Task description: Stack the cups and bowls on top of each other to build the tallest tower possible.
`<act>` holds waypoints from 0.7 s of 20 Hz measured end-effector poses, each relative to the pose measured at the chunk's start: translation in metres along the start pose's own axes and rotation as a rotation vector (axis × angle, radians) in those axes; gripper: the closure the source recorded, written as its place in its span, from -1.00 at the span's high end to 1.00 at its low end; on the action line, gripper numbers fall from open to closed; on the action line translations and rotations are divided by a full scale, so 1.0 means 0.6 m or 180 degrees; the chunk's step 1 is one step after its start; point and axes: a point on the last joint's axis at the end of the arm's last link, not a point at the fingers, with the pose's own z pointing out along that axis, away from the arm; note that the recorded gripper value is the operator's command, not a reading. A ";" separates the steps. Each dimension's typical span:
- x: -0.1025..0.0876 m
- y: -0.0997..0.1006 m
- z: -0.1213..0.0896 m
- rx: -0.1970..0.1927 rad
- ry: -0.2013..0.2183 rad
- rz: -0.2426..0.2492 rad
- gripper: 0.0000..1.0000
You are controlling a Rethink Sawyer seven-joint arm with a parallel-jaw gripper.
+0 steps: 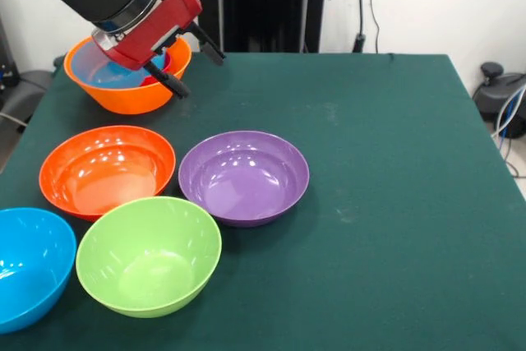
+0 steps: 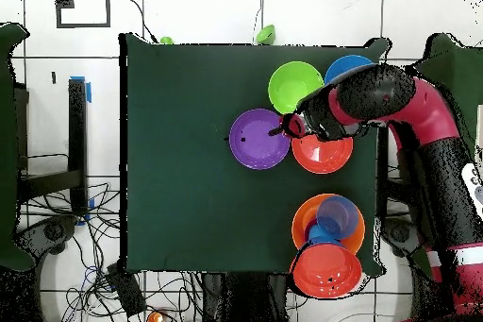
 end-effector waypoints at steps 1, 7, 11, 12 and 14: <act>-0.002 0.002 -0.001 -0.0003 -0.0004 -0.0010 1.00; -0.005 0.006 0.001 -0.0002 -0.0019 -0.0032 1.00; -0.012 0.003 0.006 0.0081 -0.0114 -0.0047 1.00; -0.019 0.001 0.010 0.0155 -0.0193 -0.0062 1.00; -0.026 0.000 0.012 0.0208 -0.0255 -0.0075 1.00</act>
